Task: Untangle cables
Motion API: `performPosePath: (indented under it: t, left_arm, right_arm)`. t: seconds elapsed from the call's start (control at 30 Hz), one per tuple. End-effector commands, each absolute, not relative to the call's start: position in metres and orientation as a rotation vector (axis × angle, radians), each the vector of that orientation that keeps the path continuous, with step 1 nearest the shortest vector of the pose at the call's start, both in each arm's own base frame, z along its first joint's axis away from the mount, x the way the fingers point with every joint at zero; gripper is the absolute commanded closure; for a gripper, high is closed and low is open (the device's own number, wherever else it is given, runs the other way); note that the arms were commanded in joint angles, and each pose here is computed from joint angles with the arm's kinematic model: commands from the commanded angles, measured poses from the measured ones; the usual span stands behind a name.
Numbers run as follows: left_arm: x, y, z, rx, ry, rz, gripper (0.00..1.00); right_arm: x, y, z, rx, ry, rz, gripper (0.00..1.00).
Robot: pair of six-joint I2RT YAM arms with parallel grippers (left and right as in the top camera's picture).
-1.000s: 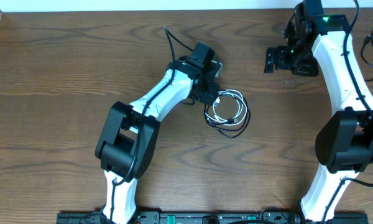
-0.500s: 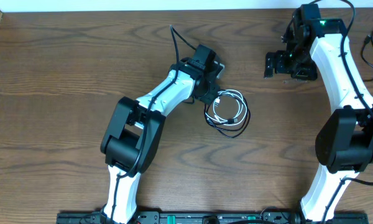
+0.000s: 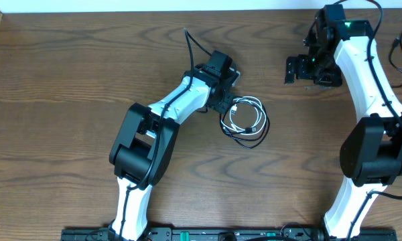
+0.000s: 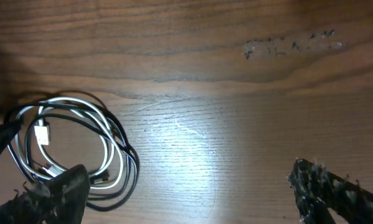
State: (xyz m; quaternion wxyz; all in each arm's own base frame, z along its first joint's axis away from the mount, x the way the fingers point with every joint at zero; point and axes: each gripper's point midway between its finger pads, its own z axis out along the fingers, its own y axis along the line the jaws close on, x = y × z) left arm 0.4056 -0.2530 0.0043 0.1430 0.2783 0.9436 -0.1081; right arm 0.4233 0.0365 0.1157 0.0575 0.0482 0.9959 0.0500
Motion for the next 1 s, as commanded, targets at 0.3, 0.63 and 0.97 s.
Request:
performPosePath:
  t: [0.3,0.63,0.97]
  left_arm:
    - [0.376,-0.257,-0.016,0.877,2.791,-0.281,0.93]
    - [0.404,-0.275,0.103,0.555,2.617,-0.477,0.92]
    - [0.380,-0.274,0.239,0.451,2.369,-0.674,0.93]
  right_arm:
    - [0.415,0.042,0.126,0.149,3.019,0.195,0.01]
    - [0.413,0.093,0.139,-0.165,2.952,0.600,0.01]
    - [0.407,0.147,0.172,-0.553,2.673,1.049,0.01]
